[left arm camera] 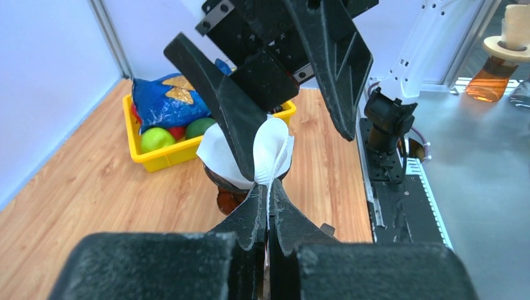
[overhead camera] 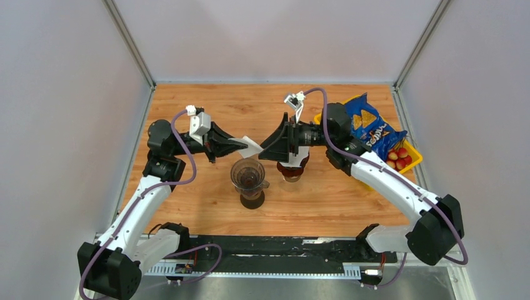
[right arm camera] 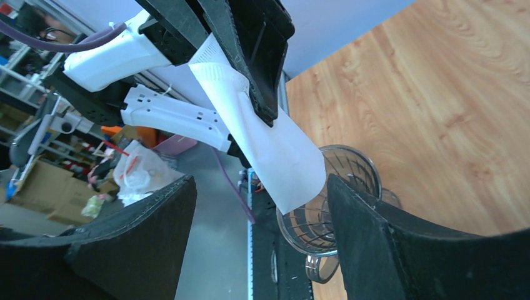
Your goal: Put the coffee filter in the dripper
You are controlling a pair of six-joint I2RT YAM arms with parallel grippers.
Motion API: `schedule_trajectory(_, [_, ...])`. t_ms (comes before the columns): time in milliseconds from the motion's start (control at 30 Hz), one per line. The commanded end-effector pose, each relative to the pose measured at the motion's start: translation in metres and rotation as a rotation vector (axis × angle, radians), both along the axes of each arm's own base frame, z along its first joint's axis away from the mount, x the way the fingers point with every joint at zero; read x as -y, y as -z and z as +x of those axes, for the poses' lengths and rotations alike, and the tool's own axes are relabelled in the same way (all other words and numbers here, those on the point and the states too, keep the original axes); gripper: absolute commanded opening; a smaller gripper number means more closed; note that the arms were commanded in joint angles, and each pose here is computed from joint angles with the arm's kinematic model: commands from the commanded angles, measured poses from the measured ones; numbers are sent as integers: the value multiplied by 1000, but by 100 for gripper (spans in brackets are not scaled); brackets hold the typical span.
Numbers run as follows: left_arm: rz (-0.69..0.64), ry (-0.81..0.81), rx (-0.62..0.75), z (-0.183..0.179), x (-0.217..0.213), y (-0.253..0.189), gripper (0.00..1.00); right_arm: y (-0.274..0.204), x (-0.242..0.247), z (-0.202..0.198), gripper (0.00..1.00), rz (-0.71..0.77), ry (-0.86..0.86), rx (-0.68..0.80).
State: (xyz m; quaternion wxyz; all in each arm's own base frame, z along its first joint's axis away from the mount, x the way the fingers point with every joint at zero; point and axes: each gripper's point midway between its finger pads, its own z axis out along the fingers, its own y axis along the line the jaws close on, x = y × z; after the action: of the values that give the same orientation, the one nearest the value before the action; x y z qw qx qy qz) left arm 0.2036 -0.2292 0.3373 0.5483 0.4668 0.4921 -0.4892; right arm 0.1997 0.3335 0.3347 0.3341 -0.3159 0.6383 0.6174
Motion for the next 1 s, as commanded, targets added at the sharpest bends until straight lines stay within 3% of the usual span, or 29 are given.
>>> schedule_trajectory(0, [-23, 12, 170, -6, -1, -27, 0, -17, -8, -15, 77, 62, -114, -32])
schedule_trajectory(100, [-30, -21, 168, 0, -1, -28, 0, -16, -13, -18, 73, 68, -141, -45])
schedule_trajectory(233, [-28, -32, 140, 4, -1, -27, 0, -20, -16, -17, 52, 85, -121, -15])
schedule_trajectory(400, [-23, -45, 95, 5, -1, -14, 1, -20, -16, -12, 41, 85, -89, -15])
schedule_trajectory(467, [-25, -52, 77, 5, -2, -11, 2, -19, -17, -9, 37, 80, -71, -25])
schedule_trajectory(633, [-35, -70, 46, 3, -3, -6, 15, -13, -19, 2, 15, 55, -15, -10])
schedule_trajectory(700, [-39, -79, 29, 3, -4, -5, 22, -13, -19, 6, 10, 47, -2, -1])
schedule_trajectory(767, [-47, -93, 2, 3, -4, -5, 47, -13, -20, 11, 4, 40, 23, 13])
schedule_trajectory(800, [-57, -116, -22, 5, -5, -7, 68, -13, -19, 12, 1, 35, 32, 19])
schedule_trajectory(833, [-59, -134, -46, 7, -6, -5, 77, -13, -19, 14, 1, 30, 40, 27])
schedule_trajectory(867, [-77, -183, -79, 12, -8, -7, 94, -12, -19, 15, 1, 22, 47, 28])
schedule_trajectory(967, [-95, -276, -193, 22, -14, -3, 99, -14, -18, 22, 1, 12, 90, 50])
